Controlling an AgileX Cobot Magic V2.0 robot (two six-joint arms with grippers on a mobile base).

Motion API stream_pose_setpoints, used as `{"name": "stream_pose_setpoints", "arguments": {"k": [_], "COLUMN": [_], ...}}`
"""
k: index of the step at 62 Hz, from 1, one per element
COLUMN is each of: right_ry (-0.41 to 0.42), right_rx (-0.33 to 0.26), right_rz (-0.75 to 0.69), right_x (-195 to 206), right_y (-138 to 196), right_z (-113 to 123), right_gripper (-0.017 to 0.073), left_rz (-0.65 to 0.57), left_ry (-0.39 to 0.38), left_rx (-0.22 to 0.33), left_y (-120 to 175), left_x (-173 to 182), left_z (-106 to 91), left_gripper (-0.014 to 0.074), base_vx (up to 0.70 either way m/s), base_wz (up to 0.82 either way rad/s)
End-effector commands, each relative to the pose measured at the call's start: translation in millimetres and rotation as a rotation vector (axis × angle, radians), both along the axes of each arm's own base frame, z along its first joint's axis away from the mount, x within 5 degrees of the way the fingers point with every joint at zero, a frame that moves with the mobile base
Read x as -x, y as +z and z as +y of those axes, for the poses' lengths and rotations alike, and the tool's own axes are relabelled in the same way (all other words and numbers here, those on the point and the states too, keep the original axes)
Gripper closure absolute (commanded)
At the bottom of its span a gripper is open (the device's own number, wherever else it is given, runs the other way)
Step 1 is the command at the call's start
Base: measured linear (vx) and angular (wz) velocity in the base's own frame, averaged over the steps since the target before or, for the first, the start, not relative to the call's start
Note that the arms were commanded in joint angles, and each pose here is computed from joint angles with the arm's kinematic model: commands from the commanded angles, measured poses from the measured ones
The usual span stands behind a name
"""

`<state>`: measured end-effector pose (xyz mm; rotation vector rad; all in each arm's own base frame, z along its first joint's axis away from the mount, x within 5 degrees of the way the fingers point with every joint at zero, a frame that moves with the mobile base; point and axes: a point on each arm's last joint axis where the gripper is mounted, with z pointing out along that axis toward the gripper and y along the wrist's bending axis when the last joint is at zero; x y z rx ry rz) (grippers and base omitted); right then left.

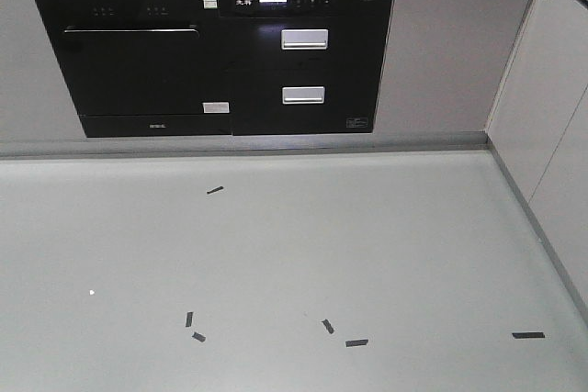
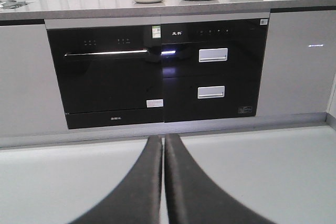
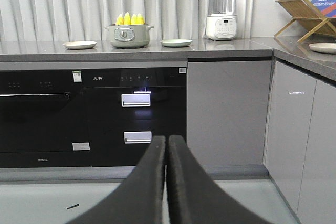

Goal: Distribute corn equally
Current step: 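Drive the base toward the counter with the steamer pot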

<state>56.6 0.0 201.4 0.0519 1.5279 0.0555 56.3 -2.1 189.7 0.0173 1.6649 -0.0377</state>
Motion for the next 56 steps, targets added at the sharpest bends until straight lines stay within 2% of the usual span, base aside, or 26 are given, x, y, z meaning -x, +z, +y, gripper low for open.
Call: {"name": "stream_pose_setpoints", "arguments": {"k": [1, 56], "right_ry": [0.0, 0.0], "right_rx": [0.02, 0.02], "right_rz": [-0.072, -0.072], "right_x": [0.6, 0.6], "right_y": [4.4, 4.4], "right_z": [0.3, 0.3], "right_gripper": [0.0561, 0.0561], "left_rz": [-0.083, -0.083], "left_ry": [0.002, 0.002], "left_rx": [0.013, 0.013], "left_y": [6.3, 6.3], "left_x": [0.7, 0.7], "left_z": [0.1, 0.1], "left_gripper": [0.0601, 0.0601], "base_vx": [0.0, 0.0], "base_wz": [0.0, 0.0]}}
